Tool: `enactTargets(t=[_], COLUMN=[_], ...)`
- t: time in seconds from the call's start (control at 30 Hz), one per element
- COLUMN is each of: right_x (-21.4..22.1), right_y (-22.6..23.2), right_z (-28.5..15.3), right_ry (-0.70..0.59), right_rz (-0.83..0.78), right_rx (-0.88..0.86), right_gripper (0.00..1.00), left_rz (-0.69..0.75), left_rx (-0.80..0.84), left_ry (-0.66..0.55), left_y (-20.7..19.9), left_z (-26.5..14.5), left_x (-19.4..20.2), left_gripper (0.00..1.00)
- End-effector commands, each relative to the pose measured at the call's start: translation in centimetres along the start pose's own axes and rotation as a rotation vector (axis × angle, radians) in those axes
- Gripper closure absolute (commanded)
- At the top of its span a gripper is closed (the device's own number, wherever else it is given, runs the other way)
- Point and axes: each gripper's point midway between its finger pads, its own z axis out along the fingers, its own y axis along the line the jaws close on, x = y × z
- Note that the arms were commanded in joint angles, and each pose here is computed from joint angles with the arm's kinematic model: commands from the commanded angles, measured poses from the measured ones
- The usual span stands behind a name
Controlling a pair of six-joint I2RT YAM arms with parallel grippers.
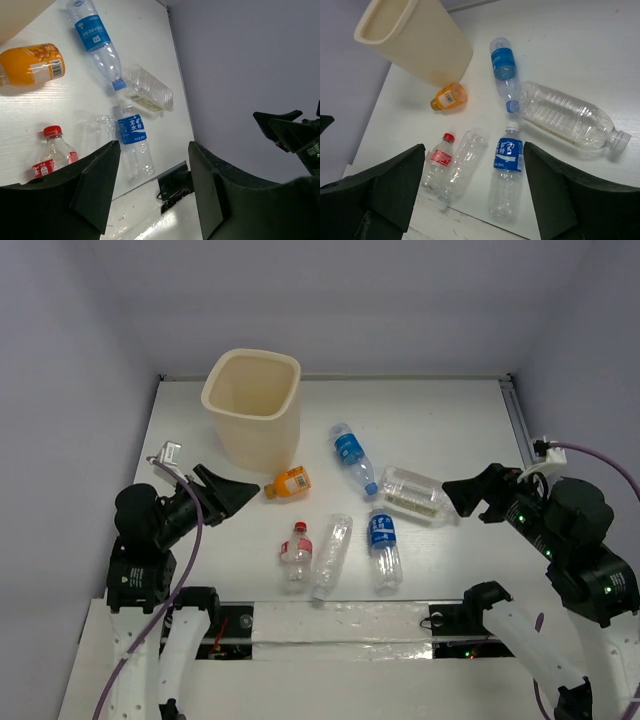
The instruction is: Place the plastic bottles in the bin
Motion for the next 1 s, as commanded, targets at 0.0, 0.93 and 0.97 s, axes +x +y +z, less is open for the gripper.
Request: enactTargets(t=[0.0, 0.93, 0.97], right_x=[0.3, 11.8, 12.2], right_y=[0.1, -2.6, -2.8], right_z=[0.8, 6.4, 6.2], right_ry=[-0.002, 0.378, 0.385], right_rz=[0.033, 0.066, 0.067], right_rx=[-0.018, -0.018, -0.01], right_gripper=[0.16, 0.92, 0.82], left_rz=[0.025, 0.152, 0.149], left_rx=[0.042, -0.475, -0.482], left_ry=[0.004, 0.386, 0.396], left_y=[-1.2, 6.8, 7.2], left_z=[0.3, 5.2, 5.2], left_x=[-0.8, 12.4, 12.7], left_gripper=[0.46, 0.54, 0.45])
